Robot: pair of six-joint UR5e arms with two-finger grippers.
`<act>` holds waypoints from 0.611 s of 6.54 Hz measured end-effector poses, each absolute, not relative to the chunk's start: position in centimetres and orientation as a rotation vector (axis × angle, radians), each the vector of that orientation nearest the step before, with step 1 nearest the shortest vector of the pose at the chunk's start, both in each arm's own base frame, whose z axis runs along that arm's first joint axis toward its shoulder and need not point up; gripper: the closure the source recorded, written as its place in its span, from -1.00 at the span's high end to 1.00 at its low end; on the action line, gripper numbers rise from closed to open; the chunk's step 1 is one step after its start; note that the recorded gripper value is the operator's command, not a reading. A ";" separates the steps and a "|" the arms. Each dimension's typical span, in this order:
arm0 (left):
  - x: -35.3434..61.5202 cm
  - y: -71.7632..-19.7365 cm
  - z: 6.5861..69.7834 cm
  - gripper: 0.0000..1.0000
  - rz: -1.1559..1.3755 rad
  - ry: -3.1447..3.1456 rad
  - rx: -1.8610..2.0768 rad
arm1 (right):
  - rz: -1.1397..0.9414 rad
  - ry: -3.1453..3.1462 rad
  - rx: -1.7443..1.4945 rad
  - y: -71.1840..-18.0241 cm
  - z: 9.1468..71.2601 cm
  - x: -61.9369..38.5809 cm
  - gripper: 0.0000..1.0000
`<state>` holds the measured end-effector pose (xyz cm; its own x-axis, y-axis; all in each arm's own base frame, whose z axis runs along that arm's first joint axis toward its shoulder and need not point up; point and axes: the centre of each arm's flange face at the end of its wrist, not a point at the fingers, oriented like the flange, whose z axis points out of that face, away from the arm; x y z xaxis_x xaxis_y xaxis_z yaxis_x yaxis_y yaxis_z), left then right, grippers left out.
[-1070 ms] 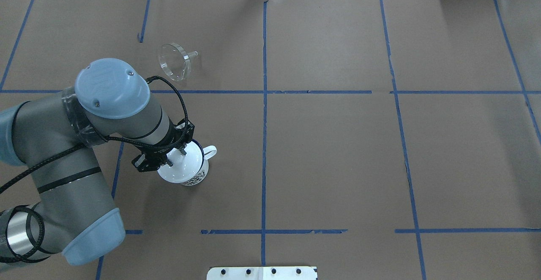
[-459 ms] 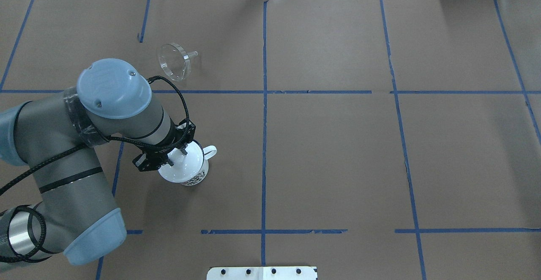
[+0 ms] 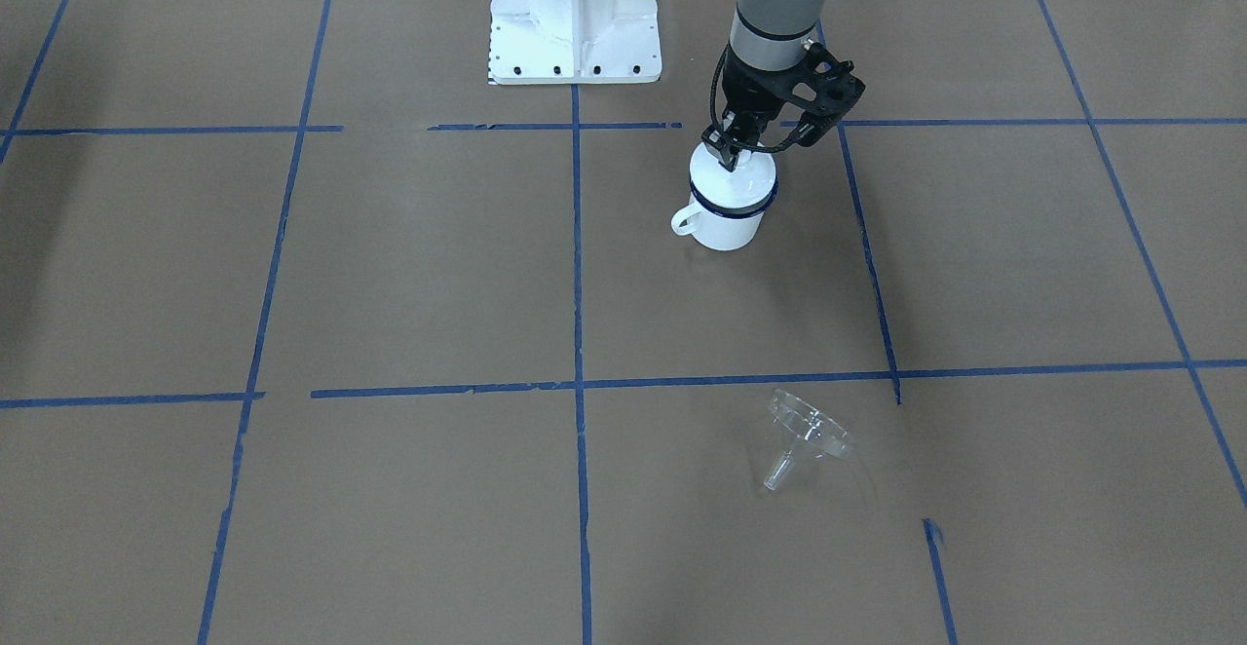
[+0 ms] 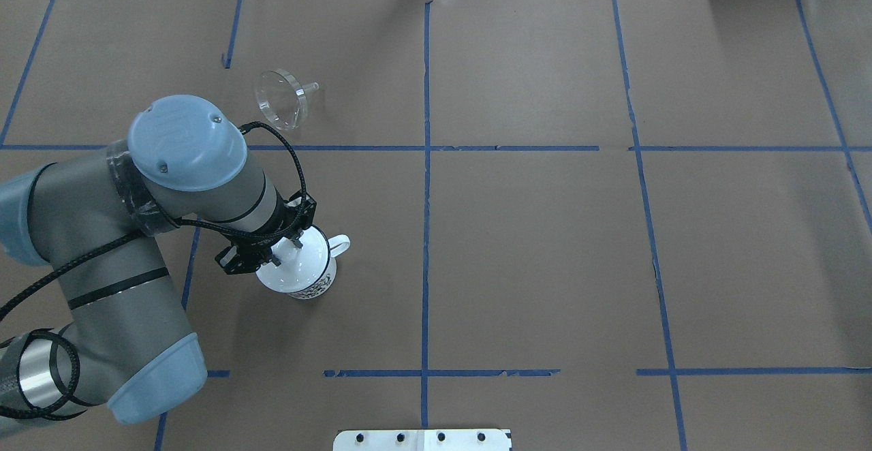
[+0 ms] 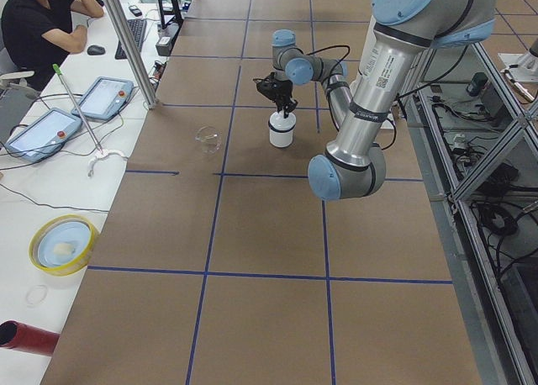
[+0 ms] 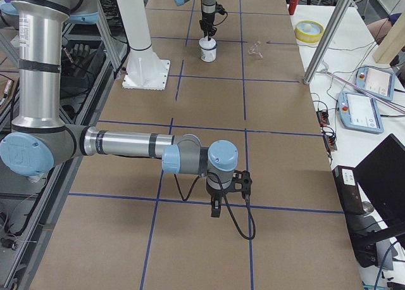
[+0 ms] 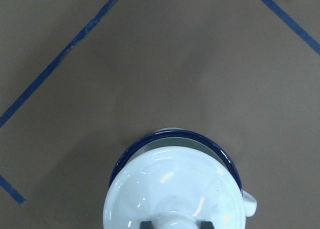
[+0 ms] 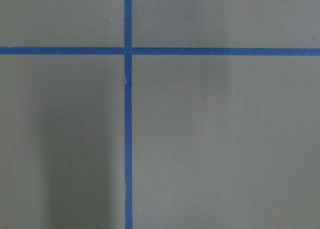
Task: Remove funnel from cup
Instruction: 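Lower the lid onto the mug and open the left gripper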
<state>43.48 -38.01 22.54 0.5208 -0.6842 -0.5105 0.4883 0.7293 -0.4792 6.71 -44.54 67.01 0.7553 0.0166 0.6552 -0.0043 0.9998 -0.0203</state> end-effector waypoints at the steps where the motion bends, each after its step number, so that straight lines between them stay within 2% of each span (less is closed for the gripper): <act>1: 43.7 -38.2 22.8 -1.00 -0.712 0.736 -0.290 | 0.011 -0.715 -0.018 -44.5 67.0 6.7 1.00; 2: 43.8 -38.2 22.9 -1.00 -0.712 0.735 -0.289 | 0.011 -0.715 -0.018 -44.5 67.0 6.7 1.00; 3: 43.9 -38.3 23.0 0.98 -0.712 0.734 -0.289 | 0.011 -0.715 -0.018 -44.5 67.0 6.7 1.00; 4: 43.9 -38.3 23.1 1.00 -0.713 0.733 -0.288 | 0.011 -0.715 -0.018 -44.5 67.0 6.7 1.00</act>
